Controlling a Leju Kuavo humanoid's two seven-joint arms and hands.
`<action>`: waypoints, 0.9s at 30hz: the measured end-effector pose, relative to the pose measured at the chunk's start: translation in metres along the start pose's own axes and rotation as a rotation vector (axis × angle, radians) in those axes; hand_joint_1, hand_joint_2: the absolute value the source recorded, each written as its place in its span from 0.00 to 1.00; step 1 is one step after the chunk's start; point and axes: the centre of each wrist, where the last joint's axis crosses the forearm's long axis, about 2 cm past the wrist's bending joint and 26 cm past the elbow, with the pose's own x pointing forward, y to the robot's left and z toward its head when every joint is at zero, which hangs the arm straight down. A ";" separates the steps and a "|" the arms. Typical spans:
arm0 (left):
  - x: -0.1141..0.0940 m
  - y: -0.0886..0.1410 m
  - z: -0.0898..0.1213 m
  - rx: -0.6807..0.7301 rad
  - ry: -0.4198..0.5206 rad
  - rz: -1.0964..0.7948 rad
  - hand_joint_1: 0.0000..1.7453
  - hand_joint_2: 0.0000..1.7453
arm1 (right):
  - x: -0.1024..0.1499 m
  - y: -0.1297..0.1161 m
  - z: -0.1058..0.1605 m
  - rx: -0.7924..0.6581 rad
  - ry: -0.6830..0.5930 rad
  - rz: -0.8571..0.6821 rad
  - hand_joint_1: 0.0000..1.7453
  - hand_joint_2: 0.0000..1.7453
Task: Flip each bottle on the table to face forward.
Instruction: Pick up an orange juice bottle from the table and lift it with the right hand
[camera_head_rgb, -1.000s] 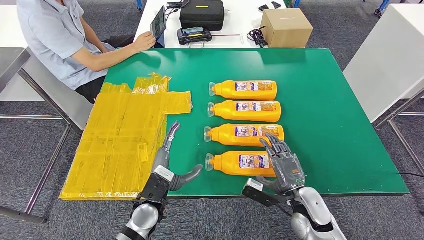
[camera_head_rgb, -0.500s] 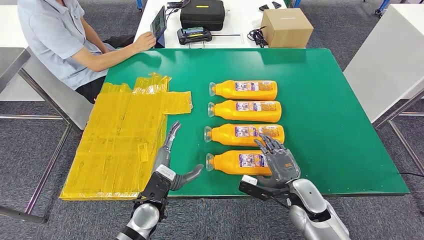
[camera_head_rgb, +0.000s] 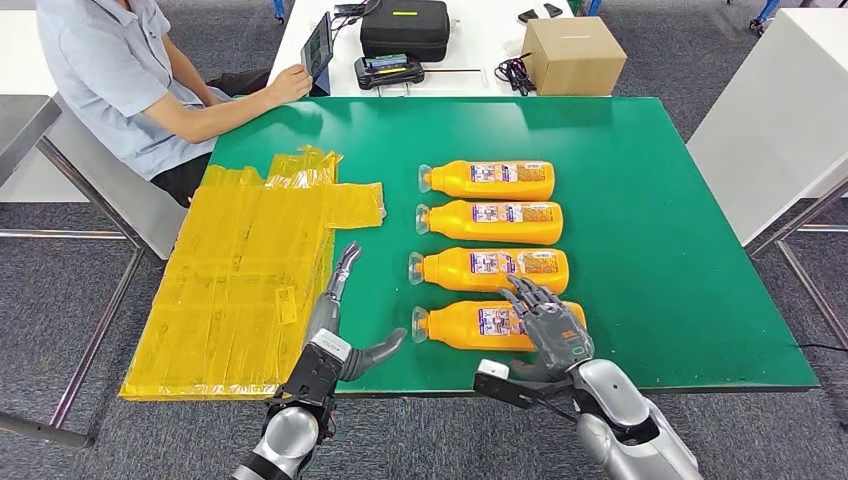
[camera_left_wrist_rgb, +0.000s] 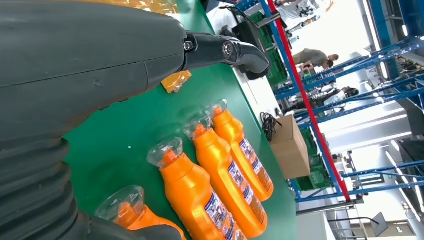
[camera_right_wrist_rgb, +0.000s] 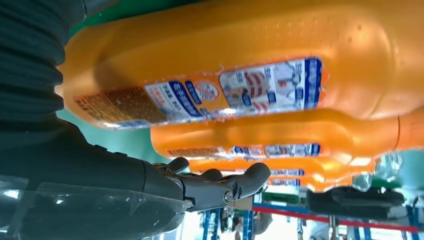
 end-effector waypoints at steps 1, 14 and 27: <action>0.000 0.000 0.000 0.002 0.001 -0.001 0.00 1.00 | 0.000 0.000 0.001 0.008 0.001 0.003 0.00 1.00; -0.003 -0.001 0.009 -0.003 0.023 -0.019 0.00 1.00 | -0.010 0.000 0.006 0.049 0.076 0.090 0.00 1.00; -0.004 -0.001 0.013 -0.006 0.036 -0.028 0.00 1.00 | -0.017 -0.002 0.009 0.116 0.113 0.125 0.00 1.00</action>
